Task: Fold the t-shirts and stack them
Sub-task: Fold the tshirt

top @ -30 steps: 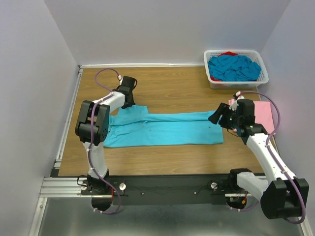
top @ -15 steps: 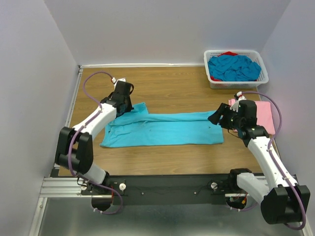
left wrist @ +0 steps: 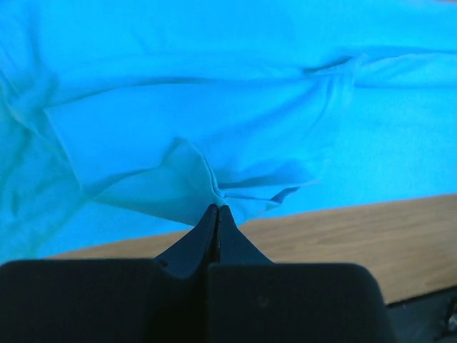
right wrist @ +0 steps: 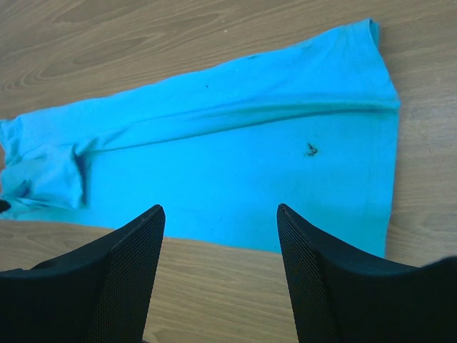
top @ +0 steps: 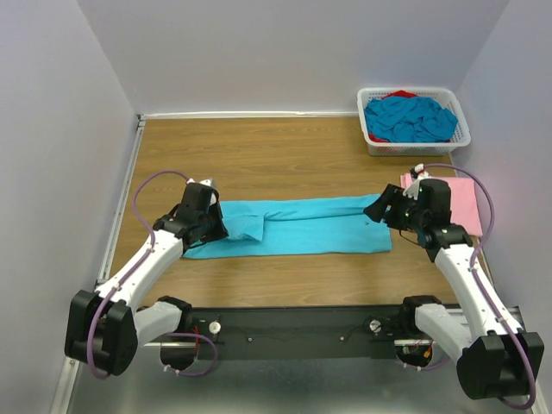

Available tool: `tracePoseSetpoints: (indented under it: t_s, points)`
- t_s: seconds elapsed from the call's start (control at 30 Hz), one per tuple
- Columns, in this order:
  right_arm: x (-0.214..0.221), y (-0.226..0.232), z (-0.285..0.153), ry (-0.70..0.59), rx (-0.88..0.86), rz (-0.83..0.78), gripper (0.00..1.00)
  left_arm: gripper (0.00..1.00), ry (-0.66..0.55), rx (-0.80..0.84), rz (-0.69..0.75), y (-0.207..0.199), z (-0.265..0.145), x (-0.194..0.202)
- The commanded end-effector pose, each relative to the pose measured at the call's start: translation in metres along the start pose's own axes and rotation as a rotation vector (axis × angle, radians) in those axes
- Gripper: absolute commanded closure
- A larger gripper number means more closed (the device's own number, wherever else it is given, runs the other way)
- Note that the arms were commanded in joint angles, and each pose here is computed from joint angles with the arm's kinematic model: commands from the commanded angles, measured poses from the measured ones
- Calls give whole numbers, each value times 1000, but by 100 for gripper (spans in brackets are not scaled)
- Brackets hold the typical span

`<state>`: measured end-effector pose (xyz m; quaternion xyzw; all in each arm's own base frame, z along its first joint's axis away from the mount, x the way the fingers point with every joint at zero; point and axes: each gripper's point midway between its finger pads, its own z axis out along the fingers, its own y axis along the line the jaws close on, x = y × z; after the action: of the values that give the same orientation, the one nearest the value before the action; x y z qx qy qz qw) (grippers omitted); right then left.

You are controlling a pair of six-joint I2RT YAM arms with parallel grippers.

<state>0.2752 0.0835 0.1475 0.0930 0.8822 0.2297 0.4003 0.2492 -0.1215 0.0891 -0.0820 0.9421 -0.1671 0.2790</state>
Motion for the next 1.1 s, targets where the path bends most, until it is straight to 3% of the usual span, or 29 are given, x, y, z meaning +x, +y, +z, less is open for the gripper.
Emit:
tracePoseSetpoints:
  t_s: [0.0, 0.4, 0.43, 0.5, 0.63, 0.67, 0.77, 0.9, 1.07]
  points:
    - [12, 2, -1, 33, -22, -1, 29, 100, 111, 71, -19, -5, -9, 35]
    - [6, 0, 7, 50, -4, 1, 29, 98, 158, 88, -11, -6, -24, 51]
    - [7, -1, 11, 62, -2, 6, 29, 95, 155, 75, -10, -5, -26, 50]
    - [9, -3, 15, 77, 2, 13, 29, 71, 156, 63, 7, -2, -26, 49]
    - [1, -12, 25, 70, 58, 34, 29, 53, 152, 55, 19, -2, -32, 47]
    - [0, -15, 26, 65, 80, 42, 29, 43, 144, 50, 22, -1, -34, 45]
    - [-8, -34, 33, 35, 189, 68, 29, 27, 62, 28, 2, -3, -43, 26]
    - [-13, -59, 42, 10, 319, 112, 32, 18, -68, -45, -46, 6, -51, -8]
    - [-20, -70, 52, -31, 334, 202, 35, 12, -182, -187, -149, 53, -37, -46]
